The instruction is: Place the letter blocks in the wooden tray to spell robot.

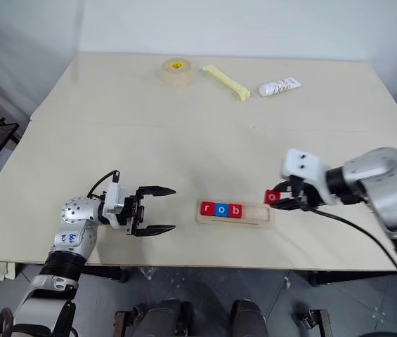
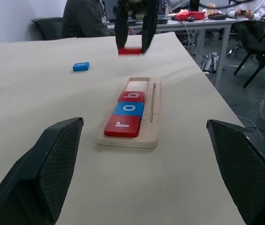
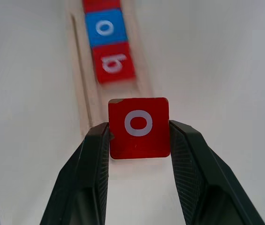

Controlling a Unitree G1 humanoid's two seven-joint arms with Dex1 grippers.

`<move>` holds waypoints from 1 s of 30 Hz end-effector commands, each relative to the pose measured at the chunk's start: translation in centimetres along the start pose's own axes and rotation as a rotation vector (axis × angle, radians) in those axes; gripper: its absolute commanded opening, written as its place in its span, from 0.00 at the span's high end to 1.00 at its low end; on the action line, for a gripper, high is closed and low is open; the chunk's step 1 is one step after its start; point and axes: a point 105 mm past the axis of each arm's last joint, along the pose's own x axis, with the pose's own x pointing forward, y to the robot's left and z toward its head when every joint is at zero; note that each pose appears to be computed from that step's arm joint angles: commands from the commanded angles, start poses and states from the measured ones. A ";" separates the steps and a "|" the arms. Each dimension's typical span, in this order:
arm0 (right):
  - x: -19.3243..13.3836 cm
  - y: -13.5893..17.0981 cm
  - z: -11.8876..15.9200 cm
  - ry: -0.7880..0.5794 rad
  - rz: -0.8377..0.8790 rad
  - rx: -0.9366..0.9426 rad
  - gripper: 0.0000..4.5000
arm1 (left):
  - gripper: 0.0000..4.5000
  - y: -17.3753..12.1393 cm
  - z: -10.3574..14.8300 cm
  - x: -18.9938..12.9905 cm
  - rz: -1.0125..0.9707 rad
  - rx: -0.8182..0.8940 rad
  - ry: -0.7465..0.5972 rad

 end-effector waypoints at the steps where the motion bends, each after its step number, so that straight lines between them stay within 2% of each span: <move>1: 0.2 -0.2 0.9 0.025 -0.019 -0.047 0.68 | 0.00 -0.2 0.5 0.1 -0.003 0.029 -0.012; 13: 2.3 -0.1 0.9 0.067 0.024 -0.067 0.68 | 0.00 -0.9 0.4 -0.4 0.029 0.025 -0.010; 24: 2.9 -0.1 0.9 0.074 0.040 -0.082 0.68 | 0.00 -1.0 0.5 -0.3 0.041 0.029 -0.010; 30: 3.1 0.1 1.1 0.071 0.038 -0.088 0.22 | 0.00 -0.9 0.5 -0.3 0.044 0.028 -0.011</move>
